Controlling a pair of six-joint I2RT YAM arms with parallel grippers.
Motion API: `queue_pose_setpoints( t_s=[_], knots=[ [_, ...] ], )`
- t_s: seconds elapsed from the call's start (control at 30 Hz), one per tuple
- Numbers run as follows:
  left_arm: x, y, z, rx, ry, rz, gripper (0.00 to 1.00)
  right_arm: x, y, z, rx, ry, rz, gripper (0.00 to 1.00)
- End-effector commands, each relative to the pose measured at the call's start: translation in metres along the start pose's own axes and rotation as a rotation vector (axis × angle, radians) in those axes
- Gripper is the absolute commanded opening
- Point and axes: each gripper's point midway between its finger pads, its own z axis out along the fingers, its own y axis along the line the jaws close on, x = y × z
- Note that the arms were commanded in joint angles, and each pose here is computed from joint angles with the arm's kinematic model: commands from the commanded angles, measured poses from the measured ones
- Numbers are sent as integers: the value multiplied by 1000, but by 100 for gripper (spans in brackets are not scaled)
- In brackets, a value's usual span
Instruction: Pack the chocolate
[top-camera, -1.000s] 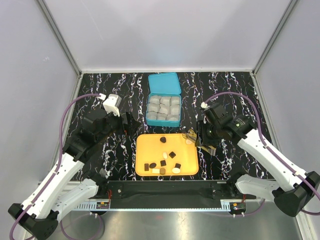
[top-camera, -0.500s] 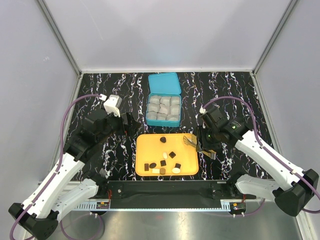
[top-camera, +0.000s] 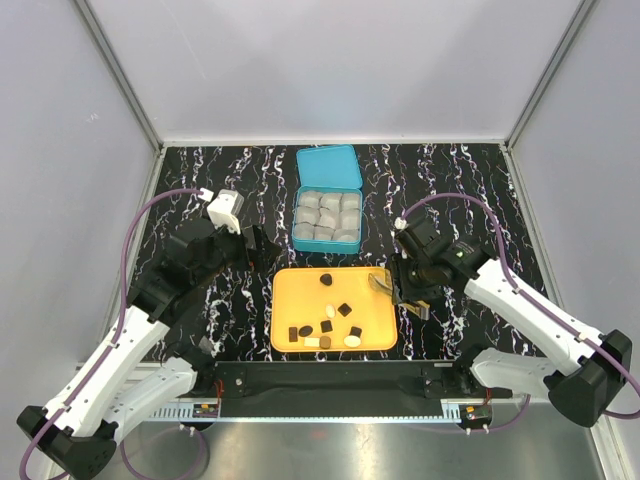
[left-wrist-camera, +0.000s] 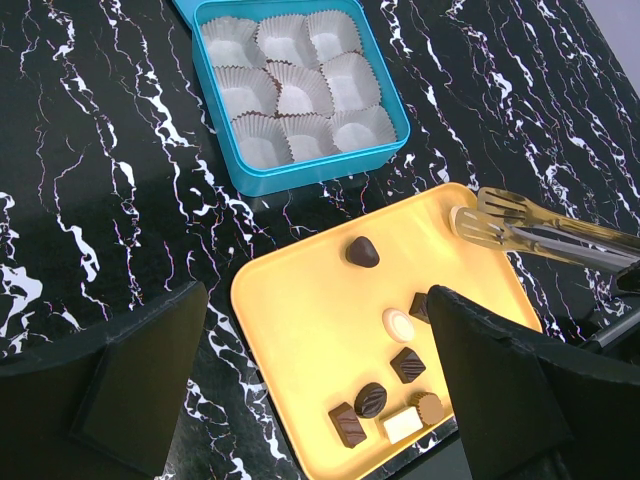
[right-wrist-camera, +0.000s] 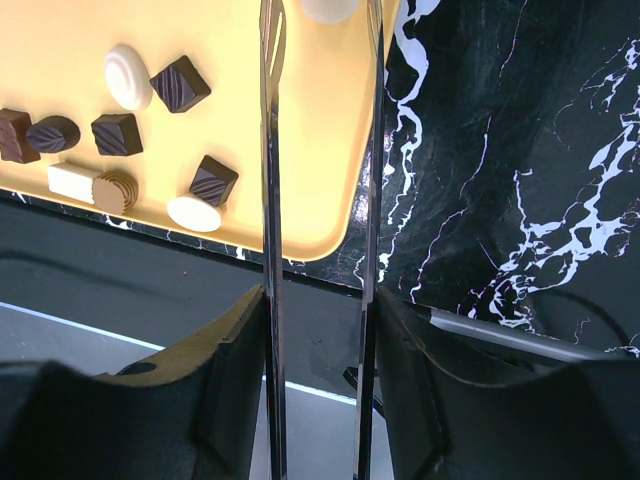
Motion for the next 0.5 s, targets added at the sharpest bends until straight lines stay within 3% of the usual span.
queue_pose_setpoints(
  t_s=[0.0, 0.47],
  knots=[
    [-15, -4, -2, 19, -60, 11, 99, -6, 2, 1, 12, -32, -2, 52],
    [-15, -4, -3, 17, -64, 14, 99, 0, 3, 9, 39, 1, -23, 51]
  ],
)
